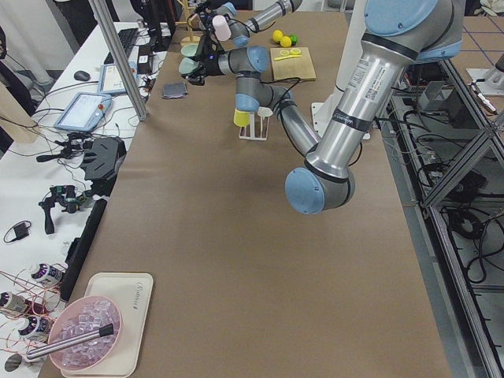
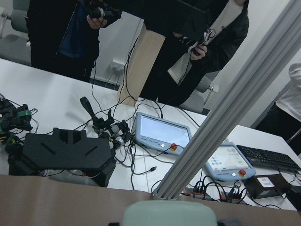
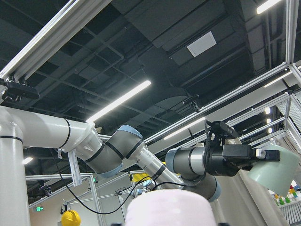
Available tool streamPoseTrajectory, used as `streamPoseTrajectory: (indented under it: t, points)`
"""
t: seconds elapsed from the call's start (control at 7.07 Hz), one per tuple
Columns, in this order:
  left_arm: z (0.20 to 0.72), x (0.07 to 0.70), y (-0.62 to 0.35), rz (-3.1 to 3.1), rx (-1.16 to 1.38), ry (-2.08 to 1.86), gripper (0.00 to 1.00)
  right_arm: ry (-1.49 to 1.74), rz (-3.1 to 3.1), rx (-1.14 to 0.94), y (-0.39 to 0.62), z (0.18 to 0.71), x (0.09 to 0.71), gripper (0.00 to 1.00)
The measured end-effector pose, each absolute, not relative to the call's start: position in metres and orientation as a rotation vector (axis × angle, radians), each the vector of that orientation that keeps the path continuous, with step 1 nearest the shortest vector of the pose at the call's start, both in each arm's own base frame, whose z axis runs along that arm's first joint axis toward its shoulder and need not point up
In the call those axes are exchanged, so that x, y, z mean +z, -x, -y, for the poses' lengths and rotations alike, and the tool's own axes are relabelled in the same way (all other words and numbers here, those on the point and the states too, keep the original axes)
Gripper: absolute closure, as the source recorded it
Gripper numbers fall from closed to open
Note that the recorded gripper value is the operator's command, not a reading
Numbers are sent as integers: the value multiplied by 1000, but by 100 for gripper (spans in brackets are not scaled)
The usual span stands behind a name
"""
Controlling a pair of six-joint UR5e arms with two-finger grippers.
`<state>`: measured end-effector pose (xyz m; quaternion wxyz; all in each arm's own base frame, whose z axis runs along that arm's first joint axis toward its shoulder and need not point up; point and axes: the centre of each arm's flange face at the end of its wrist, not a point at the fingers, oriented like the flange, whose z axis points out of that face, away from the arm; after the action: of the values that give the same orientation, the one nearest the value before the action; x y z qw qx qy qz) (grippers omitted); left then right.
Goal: Place cup on cup holder
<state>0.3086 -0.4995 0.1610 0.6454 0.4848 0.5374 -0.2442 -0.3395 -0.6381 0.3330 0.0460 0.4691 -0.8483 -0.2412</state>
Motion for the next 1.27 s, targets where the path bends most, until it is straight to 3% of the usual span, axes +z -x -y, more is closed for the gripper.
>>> streamPoseTrajectory:
  t: [0.71,1.27]
  points:
    - [400,187,-387,-1287,-651,-1149,88,-1527,2657,-793,455,582,304,89]
    - [341,209,-420,-1275,-696,-1147,88,-1714,2582,-800,486,566,310,89]
